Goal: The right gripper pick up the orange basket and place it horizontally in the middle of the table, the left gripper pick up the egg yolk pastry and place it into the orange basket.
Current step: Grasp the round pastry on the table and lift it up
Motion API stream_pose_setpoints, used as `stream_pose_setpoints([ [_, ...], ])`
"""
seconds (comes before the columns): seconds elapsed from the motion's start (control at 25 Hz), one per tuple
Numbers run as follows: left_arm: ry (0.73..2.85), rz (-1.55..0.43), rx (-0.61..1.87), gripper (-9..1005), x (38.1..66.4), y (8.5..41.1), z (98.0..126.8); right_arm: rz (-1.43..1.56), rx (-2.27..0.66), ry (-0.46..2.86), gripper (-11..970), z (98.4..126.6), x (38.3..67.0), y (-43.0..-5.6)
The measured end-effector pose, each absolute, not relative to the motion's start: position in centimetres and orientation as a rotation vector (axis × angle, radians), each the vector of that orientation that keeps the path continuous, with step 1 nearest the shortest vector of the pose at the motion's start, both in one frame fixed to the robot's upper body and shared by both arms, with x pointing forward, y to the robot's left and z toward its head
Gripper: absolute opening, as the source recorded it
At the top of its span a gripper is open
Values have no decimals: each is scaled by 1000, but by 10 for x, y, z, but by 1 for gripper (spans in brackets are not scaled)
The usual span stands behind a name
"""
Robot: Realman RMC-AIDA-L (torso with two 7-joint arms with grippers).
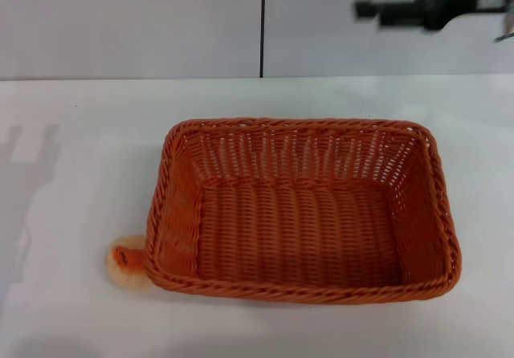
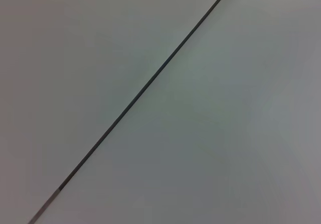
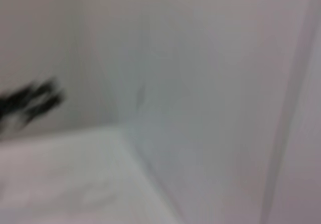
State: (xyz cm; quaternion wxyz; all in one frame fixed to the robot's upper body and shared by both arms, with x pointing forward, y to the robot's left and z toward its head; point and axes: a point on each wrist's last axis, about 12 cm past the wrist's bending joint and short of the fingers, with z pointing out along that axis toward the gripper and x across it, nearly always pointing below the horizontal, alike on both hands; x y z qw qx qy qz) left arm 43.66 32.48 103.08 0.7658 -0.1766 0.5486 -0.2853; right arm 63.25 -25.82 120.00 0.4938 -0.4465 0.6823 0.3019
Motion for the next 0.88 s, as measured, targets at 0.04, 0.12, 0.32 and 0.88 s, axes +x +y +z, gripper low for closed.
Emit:
stream_pose_setpoints([
  [0.04,1188,-619,-378,671,436,326,1032,745,-931,1676,603,1201,625,-277],
  [0.12,1188,-619,-378,670,436,326,1032,747,-855,1687,603,1200,620,-286],
  [0.32,1161,-616,-351,668,434,329,1036,737,-466,1582,602,1183,593,-333],
  [0.88,1264,-685,57,662,426,355,1052,615,185,1376,602,1112,535,-410],
])
